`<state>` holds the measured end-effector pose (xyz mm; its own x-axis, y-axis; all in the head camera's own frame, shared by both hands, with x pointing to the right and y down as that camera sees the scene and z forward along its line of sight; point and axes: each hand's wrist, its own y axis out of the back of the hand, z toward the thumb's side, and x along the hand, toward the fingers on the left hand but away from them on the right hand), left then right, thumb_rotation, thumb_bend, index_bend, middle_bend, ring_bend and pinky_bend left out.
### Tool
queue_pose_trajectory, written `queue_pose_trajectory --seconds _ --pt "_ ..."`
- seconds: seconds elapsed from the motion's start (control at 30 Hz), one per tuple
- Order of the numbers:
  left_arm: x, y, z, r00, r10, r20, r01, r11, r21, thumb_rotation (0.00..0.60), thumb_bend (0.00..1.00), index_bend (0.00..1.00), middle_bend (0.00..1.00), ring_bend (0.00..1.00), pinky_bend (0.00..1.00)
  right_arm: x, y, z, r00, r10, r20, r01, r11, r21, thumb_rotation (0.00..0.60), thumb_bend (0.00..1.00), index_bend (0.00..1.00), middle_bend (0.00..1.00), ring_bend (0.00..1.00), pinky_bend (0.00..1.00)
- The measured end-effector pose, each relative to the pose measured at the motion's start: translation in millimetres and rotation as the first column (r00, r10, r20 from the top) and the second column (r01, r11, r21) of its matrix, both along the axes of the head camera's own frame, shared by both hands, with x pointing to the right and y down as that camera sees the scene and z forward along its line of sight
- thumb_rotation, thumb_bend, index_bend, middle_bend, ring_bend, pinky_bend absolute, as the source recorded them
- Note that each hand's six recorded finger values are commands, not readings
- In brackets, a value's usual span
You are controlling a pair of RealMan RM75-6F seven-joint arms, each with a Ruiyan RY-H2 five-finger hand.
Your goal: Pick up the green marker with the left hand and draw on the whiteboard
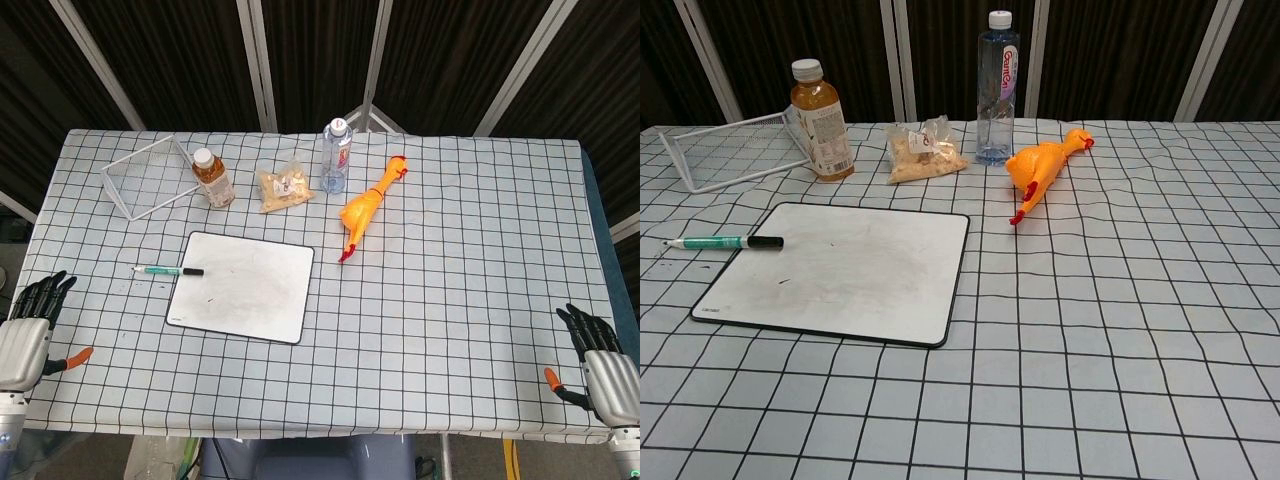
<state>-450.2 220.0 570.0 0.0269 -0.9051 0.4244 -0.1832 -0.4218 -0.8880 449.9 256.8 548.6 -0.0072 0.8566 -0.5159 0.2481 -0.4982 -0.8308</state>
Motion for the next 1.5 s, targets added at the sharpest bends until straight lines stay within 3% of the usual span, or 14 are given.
queue_pose_trajectory --seconds 0.43,0.6,0.73,1.0,1.27,1.5 --pt "-0.5 -2.2 2.6 1.000 0.004 0.005 -0.004 1.000 -0.011 0.600 0.04 0.00 0.00 0.00 0.00 0.8 0.8 0.0 1.000 0.005 0.001 -0.005 1.000 -0.001 0.600 0.35 0.00 0.00 0.00 0.00" --pt "1.5 -13.5 11.5 1.000 0.013 0.012 -0.013 0.999 -0.033 0.600 0.07 0.02 0.00 0.00 0.00 2.5 0.2 0.5 1.000 0.015 0.005 -0.015 1.000 -0.003 0.600 0.35 0.00 0.00 0.00 0.00" --pt "6.8 -32.2 22.7 0.998 0.051 0.036 -0.049 0.997 -0.051 0.600 0.13 0.10 0.00 0.00 0.00 2.3 0.0 1.8 1.000 0.016 0.007 -0.016 1.000 -0.010 0.600 0.35 0.00 0.00 0.00 0.00" --pt "22.8 -77.3 58.0 0.988 0.128 0.082 -0.119 0.987 -0.106 0.600 0.21 0.31 0.00 0.00 0.00 3.3 -0.3 2.8 1.000 0.026 0.011 -0.026 1.000 -0.013 0.600 0.35 0.00 0.00 0.00 0.00" --pt "36.1 -110.6 100.4 0.975 0.176 0.136 -0.153 0.974 -0.168 0.600 0.29 0.38 0.00 0.00 0.00 5.6 -0.2 2.7 0.999 0.043 0.015 -0.043 0.999 -0.016 0.600 0.35 0.00 0.00 0.00 0.00" --pt "52.2 -123.2 135.5 0.968 0.199 0.153 -0.163 0.962 -0.219 0.600 0.34 0.41 0.00 0.00 0.00 7.6 -2.5 2.4 0.998 0.060 0.021 -0.059 0.998 -0.015 0.600 0.35 0.00 0.00 0.00 0.00"
